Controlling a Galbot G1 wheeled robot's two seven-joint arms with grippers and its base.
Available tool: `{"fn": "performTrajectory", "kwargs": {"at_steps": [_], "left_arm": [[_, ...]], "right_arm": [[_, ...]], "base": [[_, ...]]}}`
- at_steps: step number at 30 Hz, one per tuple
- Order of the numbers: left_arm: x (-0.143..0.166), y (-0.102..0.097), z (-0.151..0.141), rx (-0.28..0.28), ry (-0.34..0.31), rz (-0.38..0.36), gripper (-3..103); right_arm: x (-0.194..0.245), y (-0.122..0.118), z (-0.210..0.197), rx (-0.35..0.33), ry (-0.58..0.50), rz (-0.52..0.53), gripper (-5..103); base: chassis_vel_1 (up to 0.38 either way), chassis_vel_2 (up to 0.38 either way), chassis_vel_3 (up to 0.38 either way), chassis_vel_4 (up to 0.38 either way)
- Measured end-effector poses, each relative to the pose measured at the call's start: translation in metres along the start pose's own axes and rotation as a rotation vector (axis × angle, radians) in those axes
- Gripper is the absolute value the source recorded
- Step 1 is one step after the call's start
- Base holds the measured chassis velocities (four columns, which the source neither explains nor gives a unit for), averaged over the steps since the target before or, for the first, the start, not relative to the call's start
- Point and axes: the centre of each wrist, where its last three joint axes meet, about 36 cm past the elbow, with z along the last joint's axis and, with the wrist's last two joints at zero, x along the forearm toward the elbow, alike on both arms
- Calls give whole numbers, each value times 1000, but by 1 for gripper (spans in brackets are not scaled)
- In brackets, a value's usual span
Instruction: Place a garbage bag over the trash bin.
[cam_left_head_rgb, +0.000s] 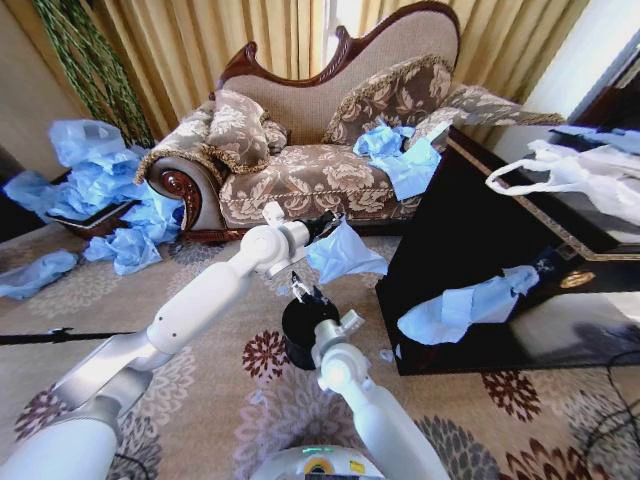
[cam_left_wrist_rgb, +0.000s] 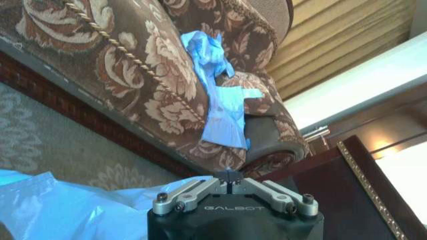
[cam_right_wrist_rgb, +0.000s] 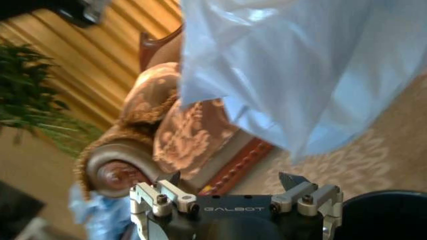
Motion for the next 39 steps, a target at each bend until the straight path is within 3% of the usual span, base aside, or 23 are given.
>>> {"fn": "performTrajectory", "kwargs": {"at_steps": [10, 23, 30, 36, 39], "left_arm": [[2, -6, -4, 6, -8, 16, 0], [4, -13, 1, 18, -5, 25, 0], [6, -12, 0, 38, -10, 24, 0], [7, -10, -2, 50, -14, 20, 0], [12, -7, -5, 54, -18, 14, 0]], "right_arm": [[-10, -24, 0, 106, -95, 119, 97], [-28, -26, -9, 158, -191, 170, 77], [-36, -30, -12, 214, -279, 233, 46], [-36, -35, -19, 226, -300, 242, 30], [-38, -43, -27, 235, -328, 257, 13]], "base": [[0, 0, 0, 0], [0, 0, 0, 0], [0, 0, 0, 0], [0, 0, 0, 0], [0, 0, 0, 0]]}}
